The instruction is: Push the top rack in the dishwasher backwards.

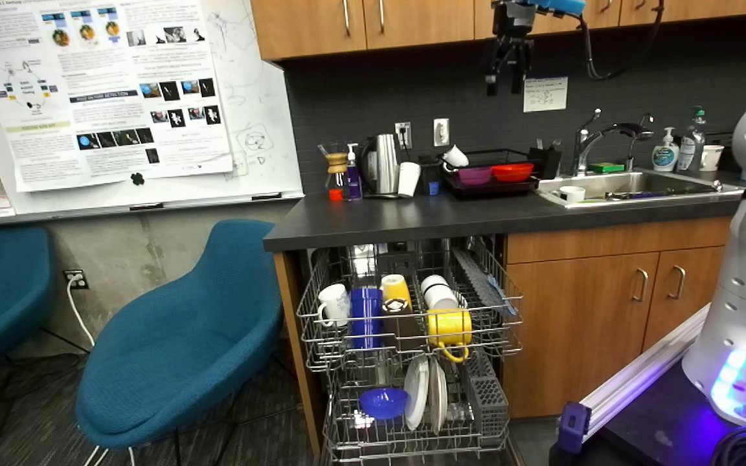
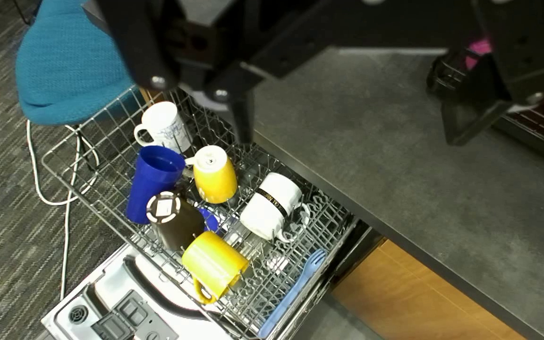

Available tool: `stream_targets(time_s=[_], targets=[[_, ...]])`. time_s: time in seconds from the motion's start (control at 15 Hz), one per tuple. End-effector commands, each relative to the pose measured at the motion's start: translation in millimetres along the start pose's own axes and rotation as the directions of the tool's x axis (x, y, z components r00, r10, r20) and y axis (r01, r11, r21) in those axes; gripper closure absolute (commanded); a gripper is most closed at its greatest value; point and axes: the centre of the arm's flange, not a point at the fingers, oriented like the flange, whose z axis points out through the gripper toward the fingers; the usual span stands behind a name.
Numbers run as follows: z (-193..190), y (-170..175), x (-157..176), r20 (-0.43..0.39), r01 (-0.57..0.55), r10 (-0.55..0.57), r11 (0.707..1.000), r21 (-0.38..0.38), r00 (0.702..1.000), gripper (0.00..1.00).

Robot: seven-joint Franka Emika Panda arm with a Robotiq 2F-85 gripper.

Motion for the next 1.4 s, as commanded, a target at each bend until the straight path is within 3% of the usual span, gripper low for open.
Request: stream_targets(time_s=[0.0,0.93,1.33], targets=[[0.0,0.0,0.0,0.0,0.0,0.0,1.0,0.0,1.0,0.0],[0.0,0.0,0.0,0.0,0.0,0.0,1.0,0.0,1.0,0.0],[9.3,-32.2,1.1,0.103,0.127,-0.128,0.992,0.014,0.986,0.0]])
